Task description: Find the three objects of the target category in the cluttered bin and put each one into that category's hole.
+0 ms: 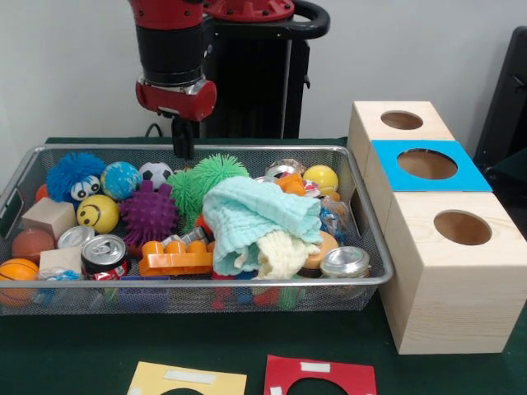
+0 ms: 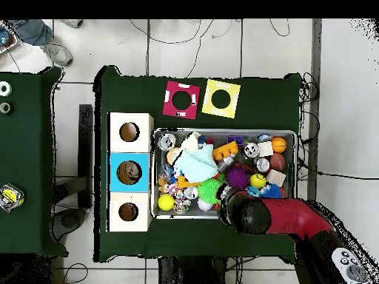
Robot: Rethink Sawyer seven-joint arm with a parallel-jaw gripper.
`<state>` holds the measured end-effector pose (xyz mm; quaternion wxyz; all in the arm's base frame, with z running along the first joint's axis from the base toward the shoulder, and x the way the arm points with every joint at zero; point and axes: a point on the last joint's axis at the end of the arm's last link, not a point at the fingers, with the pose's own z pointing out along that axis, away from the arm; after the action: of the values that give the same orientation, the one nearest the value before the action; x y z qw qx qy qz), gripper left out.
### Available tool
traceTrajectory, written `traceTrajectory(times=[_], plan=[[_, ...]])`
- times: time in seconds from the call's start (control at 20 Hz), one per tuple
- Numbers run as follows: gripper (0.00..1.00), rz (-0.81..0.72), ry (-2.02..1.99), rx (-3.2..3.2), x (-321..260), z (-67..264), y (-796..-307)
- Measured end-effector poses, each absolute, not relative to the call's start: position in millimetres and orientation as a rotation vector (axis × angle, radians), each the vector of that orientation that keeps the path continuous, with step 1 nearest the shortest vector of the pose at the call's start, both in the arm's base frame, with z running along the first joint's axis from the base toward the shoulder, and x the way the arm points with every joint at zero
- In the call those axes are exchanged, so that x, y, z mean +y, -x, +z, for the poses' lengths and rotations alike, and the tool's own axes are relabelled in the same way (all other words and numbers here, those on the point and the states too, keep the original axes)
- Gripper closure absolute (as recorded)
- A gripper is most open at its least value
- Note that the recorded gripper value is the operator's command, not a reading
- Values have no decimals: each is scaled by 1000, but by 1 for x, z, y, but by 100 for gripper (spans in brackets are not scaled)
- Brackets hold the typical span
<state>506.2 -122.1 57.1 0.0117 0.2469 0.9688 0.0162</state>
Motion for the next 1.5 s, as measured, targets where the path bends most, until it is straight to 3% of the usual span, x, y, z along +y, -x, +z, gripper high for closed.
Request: traceTrajectory(times=[0.9,1.4,1.45,1.5], plan=[[100,77,-471,3031,-64,48,-489],[100,94,-462,3032,-59,46,-489],[0,106,-463,3042,-56,40,-488],[0,107,-462,3044,-55,40,-487]])
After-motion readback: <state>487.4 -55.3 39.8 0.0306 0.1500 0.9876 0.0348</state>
